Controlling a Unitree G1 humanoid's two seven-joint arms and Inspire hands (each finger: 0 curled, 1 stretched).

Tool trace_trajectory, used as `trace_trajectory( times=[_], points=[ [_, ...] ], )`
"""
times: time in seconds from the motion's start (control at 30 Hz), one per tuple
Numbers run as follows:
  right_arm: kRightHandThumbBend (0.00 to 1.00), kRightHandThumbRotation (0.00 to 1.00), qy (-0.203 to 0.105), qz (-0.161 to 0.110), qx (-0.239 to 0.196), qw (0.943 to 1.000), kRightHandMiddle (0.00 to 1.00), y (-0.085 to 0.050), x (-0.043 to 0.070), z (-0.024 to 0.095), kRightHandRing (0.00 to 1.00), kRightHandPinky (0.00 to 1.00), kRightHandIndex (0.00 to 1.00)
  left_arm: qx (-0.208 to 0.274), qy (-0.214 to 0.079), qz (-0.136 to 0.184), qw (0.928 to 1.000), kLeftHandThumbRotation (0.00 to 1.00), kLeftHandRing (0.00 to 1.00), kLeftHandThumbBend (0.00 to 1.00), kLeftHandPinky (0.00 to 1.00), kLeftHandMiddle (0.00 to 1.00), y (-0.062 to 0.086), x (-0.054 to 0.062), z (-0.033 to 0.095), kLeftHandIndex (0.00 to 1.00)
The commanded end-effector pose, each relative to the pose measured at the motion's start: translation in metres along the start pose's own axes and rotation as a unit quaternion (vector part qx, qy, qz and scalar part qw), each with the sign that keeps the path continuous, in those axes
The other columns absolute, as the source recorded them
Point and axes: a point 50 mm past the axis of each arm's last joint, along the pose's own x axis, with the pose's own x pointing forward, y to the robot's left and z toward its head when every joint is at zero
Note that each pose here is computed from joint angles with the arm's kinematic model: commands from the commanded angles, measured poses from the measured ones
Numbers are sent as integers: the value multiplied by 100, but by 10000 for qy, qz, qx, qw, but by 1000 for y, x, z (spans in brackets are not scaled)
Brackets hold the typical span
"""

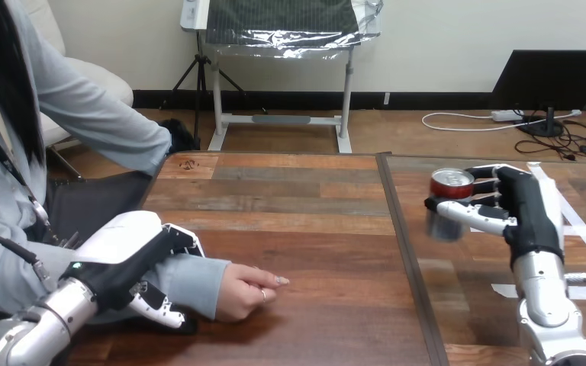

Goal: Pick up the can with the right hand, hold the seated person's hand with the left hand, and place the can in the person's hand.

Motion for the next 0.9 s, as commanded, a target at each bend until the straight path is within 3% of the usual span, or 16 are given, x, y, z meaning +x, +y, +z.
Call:
trace_trajectory(
  times=[0.0, 0.87],
  points=[
    [75, 0, -775, -11, 128, 9969, 52, 9, 21, 48, 45, 40, 54, 20, -728, 727, 9947, 0, 40, 94, 36, 46, 27, 11, 21, 48],
    [78, 0, -655, 411, 198, 9968, 52, 34, 14, 42, 45, 41, 55, -175, -1365, 1075, 9846, 0, 36, 94, 32, 43, 29, 17, 44, 46]
  ],
)
